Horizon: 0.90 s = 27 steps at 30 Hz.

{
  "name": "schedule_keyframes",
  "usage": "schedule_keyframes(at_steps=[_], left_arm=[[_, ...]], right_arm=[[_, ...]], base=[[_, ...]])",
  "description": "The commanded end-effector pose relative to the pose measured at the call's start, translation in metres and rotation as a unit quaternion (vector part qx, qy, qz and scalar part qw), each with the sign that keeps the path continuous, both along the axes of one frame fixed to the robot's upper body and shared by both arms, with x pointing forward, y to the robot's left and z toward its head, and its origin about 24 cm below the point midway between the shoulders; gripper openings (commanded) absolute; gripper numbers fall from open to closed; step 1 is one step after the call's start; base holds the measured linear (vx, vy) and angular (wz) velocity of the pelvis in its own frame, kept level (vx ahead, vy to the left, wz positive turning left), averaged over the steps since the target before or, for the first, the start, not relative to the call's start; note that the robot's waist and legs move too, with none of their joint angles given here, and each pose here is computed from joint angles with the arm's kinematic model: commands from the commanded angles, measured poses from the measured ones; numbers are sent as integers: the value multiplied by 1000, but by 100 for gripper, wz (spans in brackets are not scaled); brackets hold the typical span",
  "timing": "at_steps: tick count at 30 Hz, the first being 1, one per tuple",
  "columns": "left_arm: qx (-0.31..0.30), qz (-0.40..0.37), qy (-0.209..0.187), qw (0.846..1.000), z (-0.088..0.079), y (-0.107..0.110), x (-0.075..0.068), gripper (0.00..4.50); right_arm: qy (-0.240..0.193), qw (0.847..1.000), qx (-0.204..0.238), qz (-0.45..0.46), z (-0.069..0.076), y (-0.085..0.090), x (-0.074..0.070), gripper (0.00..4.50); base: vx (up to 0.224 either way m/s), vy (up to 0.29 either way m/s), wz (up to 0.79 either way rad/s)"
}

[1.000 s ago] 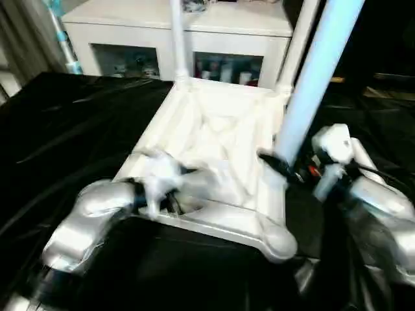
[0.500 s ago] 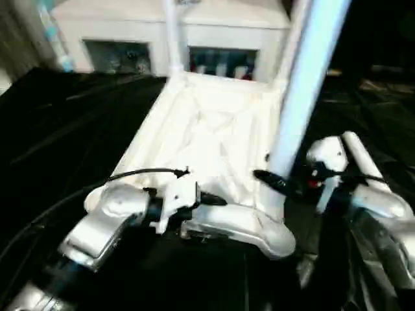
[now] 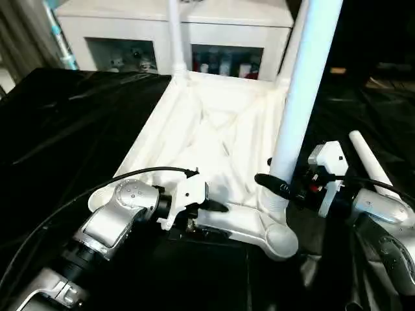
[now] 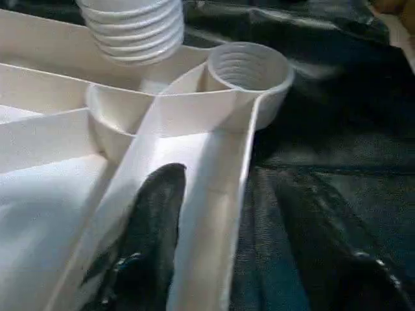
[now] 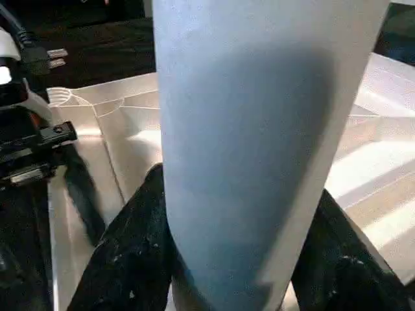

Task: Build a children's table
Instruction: Insert table leg to table base

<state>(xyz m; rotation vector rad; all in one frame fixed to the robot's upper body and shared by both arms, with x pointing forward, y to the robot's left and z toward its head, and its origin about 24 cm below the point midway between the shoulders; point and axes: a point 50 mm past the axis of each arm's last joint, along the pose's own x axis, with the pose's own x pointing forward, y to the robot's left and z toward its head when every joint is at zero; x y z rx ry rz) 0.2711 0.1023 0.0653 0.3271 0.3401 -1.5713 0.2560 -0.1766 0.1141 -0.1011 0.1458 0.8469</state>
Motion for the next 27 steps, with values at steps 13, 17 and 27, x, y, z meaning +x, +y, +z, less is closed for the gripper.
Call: schedule_keyframes(at_steps=[13,17,27], left_arm=[[35,-36,19,999,-5,-5,2,144],[39,-45,24,998,-5,-5,1,105],[65,-68,21,995,-11,-8,1,22]], right_arm=[[-24,998,-19,-46,9,-16,-3,186],[-24,998,-23,-46,10,-17,-2,186],[-23,998,-25,-51,8,-16,-6,186]], base=[[0,0,0],[0,0,0],[0,0,0]])
